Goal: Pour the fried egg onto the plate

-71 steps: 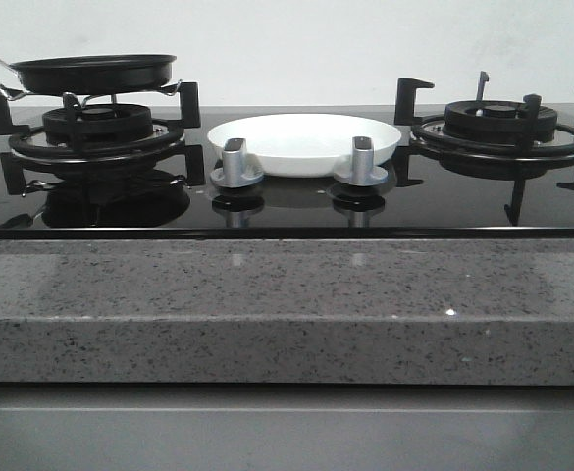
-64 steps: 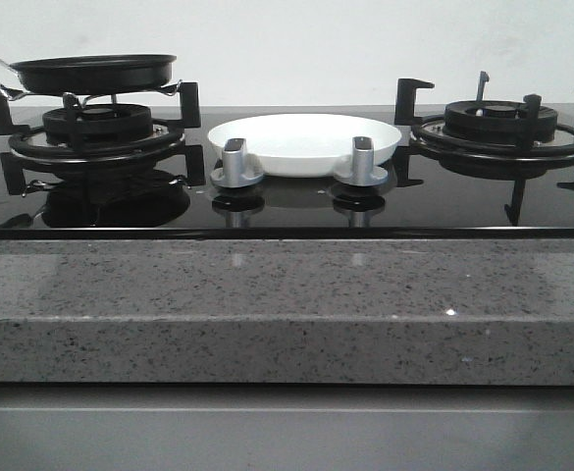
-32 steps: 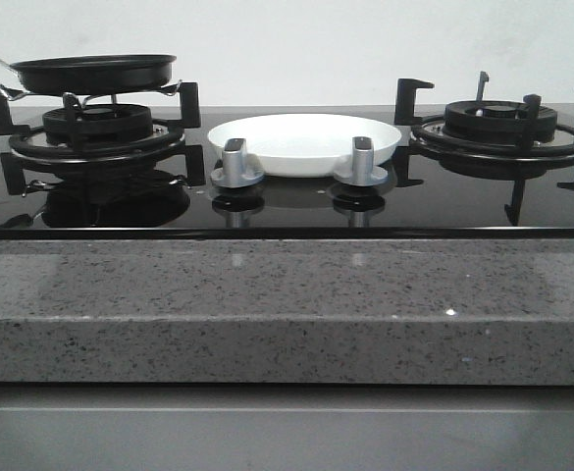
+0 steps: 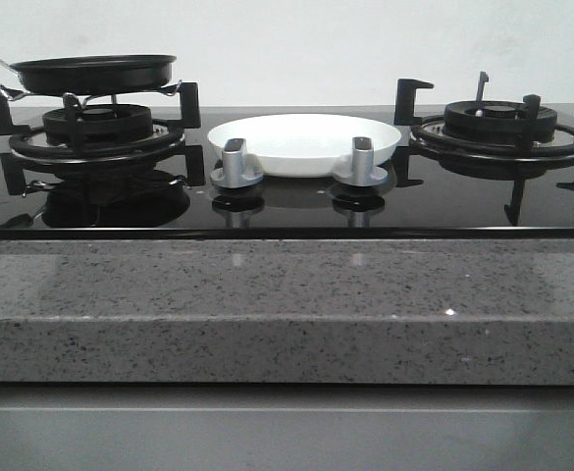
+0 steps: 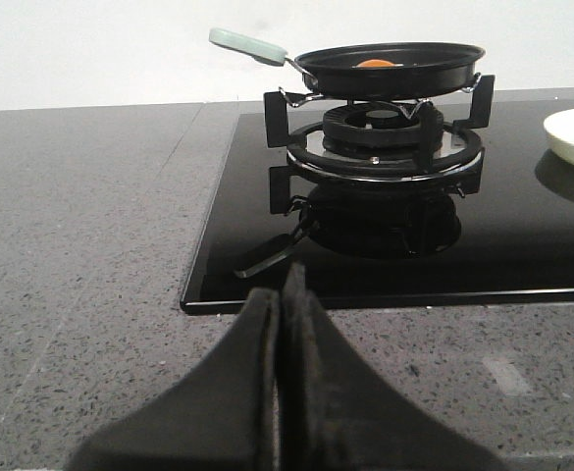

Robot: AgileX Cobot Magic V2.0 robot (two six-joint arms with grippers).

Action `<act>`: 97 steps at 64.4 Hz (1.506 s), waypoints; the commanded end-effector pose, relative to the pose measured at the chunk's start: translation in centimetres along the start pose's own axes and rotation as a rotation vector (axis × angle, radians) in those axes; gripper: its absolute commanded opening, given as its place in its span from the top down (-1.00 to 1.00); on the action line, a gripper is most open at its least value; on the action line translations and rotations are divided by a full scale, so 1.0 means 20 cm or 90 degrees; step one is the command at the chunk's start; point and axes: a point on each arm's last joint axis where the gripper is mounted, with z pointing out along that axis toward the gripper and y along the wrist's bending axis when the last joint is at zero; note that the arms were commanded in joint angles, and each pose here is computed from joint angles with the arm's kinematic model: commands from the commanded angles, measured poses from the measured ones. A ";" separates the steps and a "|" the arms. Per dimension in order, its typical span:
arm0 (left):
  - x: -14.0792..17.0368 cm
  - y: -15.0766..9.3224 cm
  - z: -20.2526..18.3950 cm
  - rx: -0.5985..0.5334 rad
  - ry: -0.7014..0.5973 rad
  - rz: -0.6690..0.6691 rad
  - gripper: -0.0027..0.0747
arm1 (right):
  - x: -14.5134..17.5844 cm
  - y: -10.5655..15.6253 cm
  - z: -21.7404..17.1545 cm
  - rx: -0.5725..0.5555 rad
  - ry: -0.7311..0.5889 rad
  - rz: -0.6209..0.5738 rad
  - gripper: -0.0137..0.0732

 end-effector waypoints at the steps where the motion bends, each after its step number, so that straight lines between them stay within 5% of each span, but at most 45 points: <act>1: -0.03 0.00 -0.01 0.001 -0.055 -0.011 0.98 | -0.05 0.00 -0.01 0.005 -0.064 -0.007 0.82; 46: -0.09 0.01 -0.02 -0.003 -0.119 -0.035 0.98 | -0.08 0.00 -0.02 0.004 -0.096 -0.007 0.82; 59: -0.42 0.01 -0.10 0.002 -0.152 -0.020 0.98 | -0.35 0.01 -0.11 0.002 -0.131 -0.012 0.82; 73: -0.74 0.02 0.03 0.006 -0.040 0.002 0.98 | -0.68 0.03 -0.09 0.009 -0.091 -0.029 0.82; 91: -0.83 0.02 0.19 0.008 0.008 0.000 0.98 | -0.87 0.03 0.07 0.010 -0.052 -0.029 0.82; 97: -0.83 0.02 0.19 0.008 0.006 0.000 0.84 | -0.87 0.03 0.08 0.010 -0.052 -0.029 0.77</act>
